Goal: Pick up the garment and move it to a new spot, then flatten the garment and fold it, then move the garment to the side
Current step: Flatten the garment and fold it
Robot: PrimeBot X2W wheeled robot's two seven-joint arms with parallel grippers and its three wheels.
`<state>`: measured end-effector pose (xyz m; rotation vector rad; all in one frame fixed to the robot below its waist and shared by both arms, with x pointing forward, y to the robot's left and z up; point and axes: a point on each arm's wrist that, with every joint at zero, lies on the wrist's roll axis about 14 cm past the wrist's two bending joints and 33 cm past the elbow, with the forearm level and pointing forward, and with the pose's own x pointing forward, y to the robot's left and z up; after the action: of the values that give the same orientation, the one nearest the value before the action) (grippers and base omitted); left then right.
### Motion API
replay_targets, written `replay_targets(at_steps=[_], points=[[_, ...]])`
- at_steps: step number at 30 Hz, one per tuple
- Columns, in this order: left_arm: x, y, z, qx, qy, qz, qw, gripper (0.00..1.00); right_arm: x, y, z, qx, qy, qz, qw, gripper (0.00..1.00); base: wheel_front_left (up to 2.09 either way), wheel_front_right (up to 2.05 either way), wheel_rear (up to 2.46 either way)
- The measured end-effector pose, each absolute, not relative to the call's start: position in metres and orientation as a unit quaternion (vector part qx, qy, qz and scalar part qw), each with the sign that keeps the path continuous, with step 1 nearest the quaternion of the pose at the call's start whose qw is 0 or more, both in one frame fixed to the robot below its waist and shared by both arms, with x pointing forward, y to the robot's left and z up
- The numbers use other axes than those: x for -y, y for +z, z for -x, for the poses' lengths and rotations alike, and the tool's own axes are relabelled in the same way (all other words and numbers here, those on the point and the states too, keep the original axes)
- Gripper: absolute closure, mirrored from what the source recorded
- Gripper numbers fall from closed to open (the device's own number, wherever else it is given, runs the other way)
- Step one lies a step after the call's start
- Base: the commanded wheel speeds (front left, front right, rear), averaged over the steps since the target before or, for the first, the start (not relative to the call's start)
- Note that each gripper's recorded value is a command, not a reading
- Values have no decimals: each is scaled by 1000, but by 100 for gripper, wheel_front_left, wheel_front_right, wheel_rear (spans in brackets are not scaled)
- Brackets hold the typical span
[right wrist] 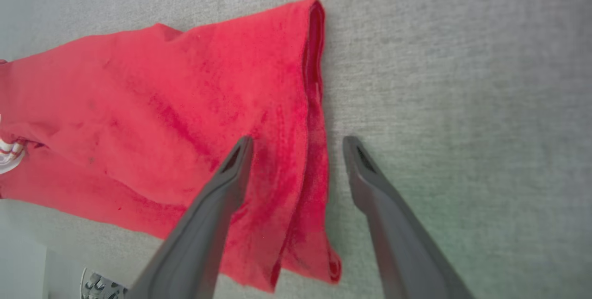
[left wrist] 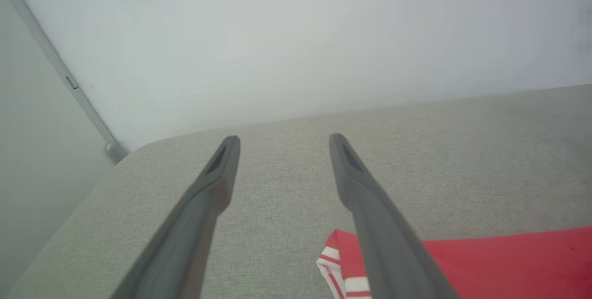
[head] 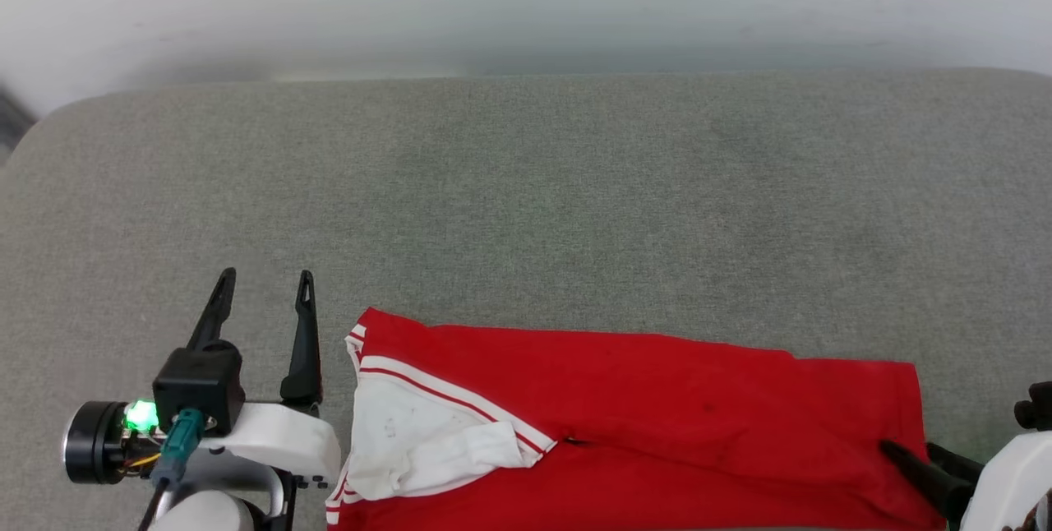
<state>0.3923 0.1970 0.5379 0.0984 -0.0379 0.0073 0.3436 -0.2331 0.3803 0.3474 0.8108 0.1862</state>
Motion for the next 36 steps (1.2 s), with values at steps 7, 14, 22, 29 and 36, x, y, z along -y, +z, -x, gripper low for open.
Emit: replay_targets(at_steps=[7,14,22,29,36], points=[[-203,529,-377,31,37,-42,998,0,204,364,-335,-436,120,-191,871,0,0,0,0],[-208,523,-365,41,76,-31,996,0,194,356,-333,-453,132,-178,864,0,0,0,0],[-211,522,-349,51,100,-35,993,0,199,361,-336,-441,128,-165,873,100,0,0,0],[-211,525,-335,63,97,-51,992,0,236,389,-346,-409,104,-133,897,100,0,0,0],[-211,529,-328,71,92,-54,992,0,290,399,-336,-432,57,-86,896,100,0,0,0]])
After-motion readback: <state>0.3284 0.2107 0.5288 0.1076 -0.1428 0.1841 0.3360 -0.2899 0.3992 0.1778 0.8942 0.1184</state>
